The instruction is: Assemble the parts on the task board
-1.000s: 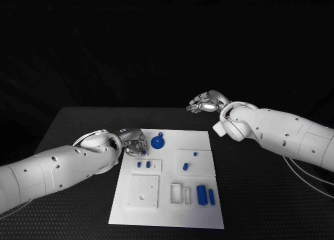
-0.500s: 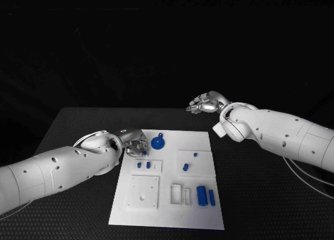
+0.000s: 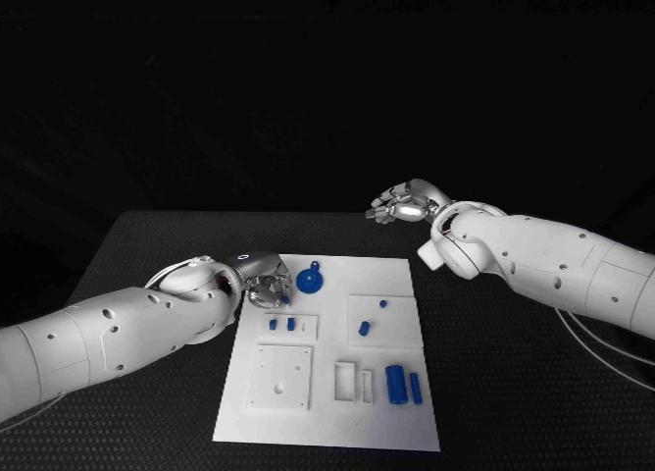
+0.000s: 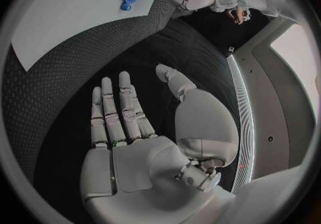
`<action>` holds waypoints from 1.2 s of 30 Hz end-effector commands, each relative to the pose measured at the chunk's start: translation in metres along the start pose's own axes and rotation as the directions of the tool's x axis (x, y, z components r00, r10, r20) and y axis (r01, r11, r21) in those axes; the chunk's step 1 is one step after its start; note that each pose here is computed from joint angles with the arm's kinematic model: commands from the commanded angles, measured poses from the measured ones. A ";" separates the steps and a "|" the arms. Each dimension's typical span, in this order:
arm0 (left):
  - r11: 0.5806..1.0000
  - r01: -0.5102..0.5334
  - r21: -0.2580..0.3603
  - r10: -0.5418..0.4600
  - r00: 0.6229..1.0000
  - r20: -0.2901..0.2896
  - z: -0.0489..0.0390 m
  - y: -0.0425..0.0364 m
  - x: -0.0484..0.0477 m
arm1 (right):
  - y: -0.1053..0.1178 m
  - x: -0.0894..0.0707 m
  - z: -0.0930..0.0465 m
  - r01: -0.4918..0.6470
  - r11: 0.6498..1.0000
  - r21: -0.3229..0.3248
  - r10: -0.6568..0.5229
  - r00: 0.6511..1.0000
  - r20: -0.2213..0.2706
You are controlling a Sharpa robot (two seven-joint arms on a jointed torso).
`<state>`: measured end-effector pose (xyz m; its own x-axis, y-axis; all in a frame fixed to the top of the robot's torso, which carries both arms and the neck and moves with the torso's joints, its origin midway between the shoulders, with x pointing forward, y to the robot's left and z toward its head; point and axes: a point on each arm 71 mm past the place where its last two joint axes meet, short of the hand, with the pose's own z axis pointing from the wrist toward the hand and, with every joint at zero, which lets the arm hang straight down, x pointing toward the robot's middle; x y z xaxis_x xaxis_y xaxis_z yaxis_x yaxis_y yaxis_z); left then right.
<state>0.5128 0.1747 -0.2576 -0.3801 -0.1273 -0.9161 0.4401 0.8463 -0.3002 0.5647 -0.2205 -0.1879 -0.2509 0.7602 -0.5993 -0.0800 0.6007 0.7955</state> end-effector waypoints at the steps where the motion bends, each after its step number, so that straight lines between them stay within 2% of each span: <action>1: 1.000 0.005 0.010 -0.005 1.000 -0.003 0.0017 -0.0038 0.0007 | 0.001 0.002 0.000 0.000 1.000 -0.009 0.000 1.000 -0.013; 11: 1.000 0.002 -0.005 -0.003 1.000 -0.024 0.0023 -0.0012 0.0019 | 0.001 0.001 0.000 0.000 1.000 -0.009 0.000 1.000 -0.012; 31: 1.000 -0.002 0.001 0.002 0.998 -0.059 0.0031 -0.0048 0.0051 | 0.001 0.001 0.000 0.000 1.000 -0.009 0.000 1.000 -0.013; 36: 1.000 -0.010 -0.017 0.009 0.997 -0.072 0.0040 -0.0040 0.0061 | 0.001 0.001 0.000 0.000 1.000 -0.009 0.000 1.000 -0.013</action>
<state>0.5130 0.1700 -0.2608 -0.4130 -0.1022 -0.9050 0.4357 0.8504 -0.2948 0.5645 -0.2204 -0.1880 -0.2518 0.7600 -0.5991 -0.0799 0.6006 0.7955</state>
